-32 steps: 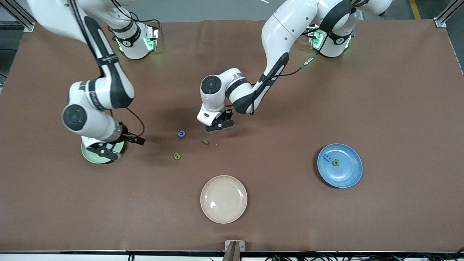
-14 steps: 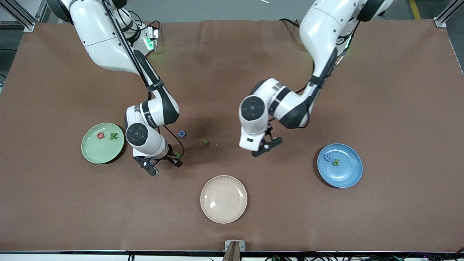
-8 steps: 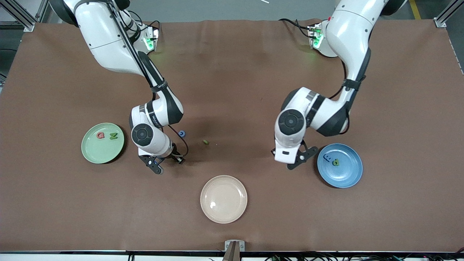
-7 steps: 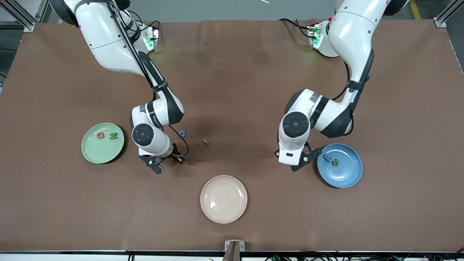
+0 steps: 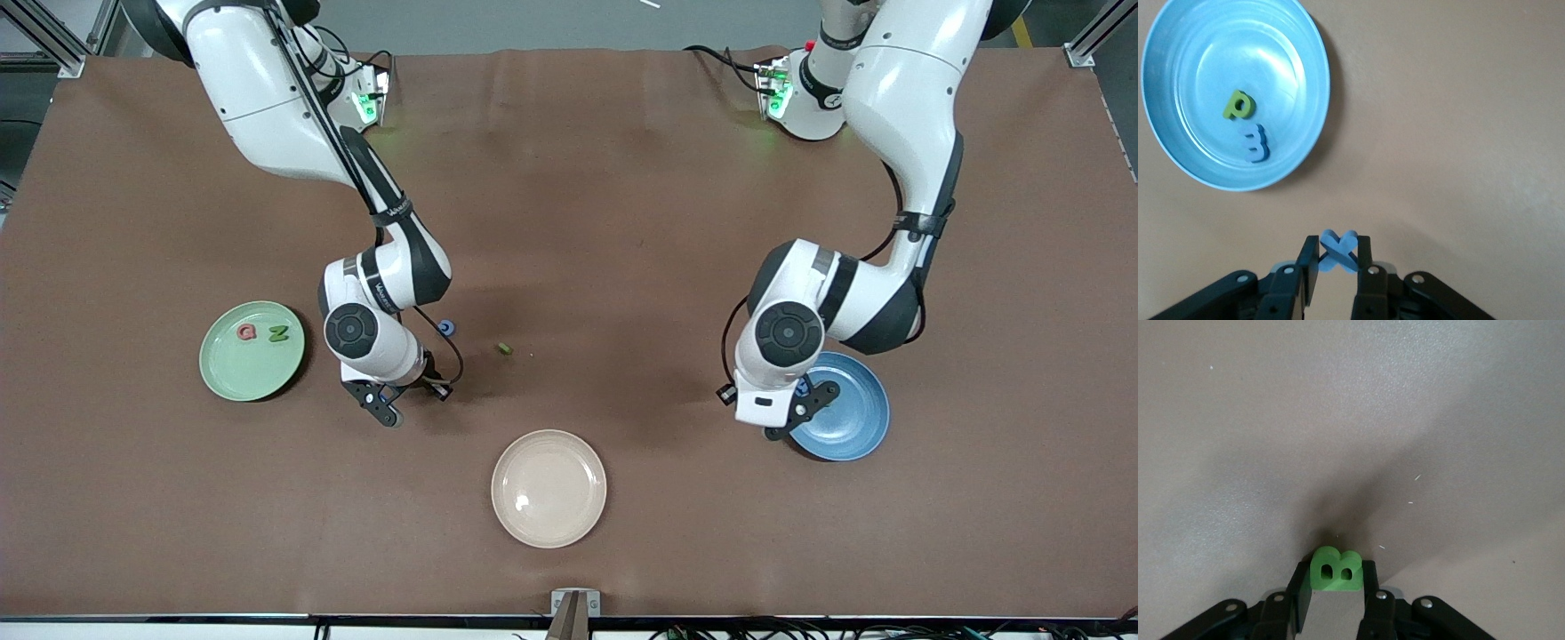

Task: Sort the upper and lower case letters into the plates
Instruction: 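Carry the blue x to the blue plate while the right gripper grasps the B, then place the green B on the green plate with the right gripper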

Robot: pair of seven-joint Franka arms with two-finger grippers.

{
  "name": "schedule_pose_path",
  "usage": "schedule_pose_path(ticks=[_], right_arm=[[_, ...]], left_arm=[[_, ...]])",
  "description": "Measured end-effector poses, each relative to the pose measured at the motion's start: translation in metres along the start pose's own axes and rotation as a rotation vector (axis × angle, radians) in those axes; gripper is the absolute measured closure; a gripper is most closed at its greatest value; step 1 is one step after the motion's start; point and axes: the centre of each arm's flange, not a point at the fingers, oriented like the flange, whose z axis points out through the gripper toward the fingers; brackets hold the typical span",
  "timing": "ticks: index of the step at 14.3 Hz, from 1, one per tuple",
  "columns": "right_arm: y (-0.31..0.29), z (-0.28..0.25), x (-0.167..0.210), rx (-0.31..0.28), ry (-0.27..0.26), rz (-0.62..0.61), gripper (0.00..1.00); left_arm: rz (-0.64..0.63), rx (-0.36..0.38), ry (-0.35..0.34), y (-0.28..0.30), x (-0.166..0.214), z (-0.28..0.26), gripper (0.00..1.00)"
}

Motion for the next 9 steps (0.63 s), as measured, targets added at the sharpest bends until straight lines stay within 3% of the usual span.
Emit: schedule_pose_path(ticks=[5, 9], right_arm=[[-0.001, -0.002, 0.001, -0.003, -0.002, -0.017, 0.64], [0.009, -0.043, 0.019, -0.053, -0.036, -0.128, 0.64]], left_arm=[[0.003, 0.0, -0.011, -0.026, 0.035, 0.01, 0.73], [0.01, -0.001, -0.02, -0.045, 0.057, 0.021, 0.73]])
